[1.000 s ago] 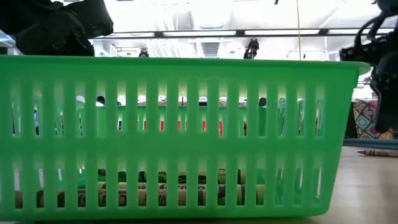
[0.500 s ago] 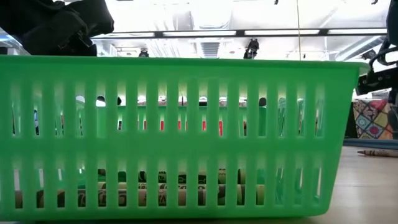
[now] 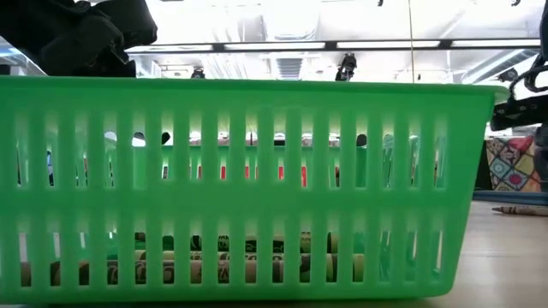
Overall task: Sort crayons
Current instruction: Put the green crayon into the red bin
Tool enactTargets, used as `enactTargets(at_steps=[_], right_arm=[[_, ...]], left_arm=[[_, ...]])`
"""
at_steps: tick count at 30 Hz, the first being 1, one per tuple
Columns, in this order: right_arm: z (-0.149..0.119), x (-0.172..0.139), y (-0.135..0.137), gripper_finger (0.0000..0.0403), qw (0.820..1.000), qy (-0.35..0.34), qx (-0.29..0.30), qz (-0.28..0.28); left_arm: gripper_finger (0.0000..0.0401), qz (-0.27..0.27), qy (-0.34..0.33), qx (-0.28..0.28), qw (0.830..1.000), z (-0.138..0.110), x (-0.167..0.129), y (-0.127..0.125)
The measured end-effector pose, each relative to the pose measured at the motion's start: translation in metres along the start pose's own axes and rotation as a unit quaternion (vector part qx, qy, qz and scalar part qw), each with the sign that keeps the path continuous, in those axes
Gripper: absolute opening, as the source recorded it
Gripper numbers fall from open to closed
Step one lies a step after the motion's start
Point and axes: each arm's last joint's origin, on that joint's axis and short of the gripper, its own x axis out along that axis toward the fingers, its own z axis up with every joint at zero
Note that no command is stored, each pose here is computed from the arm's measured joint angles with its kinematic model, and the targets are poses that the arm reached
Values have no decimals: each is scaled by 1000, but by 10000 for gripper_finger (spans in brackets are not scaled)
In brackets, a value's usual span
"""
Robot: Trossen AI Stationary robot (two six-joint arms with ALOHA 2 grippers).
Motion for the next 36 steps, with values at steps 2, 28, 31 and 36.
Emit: enactTargets(at_steps=[2, 28, 31, 36], right_arm=[[5, -1, 5, 14, 999, -51, 10, 7], [140, -31, 94, 13, 852, -442, -129, 247], [148, -18, 96, 13, 864, -430, -121, 233], [157, -4, 108, 30, 872, -419, -127, 220]], left_arm=[[109, 8, -8, 2, 1000, 0, 0, 1], [109, 52, -35, 12, 998, -5, 4, 9], [109, 52, -35, 12, 998, -5, 4, 9], [109, 48, -32, 11, 998, -5, 4, 8]])
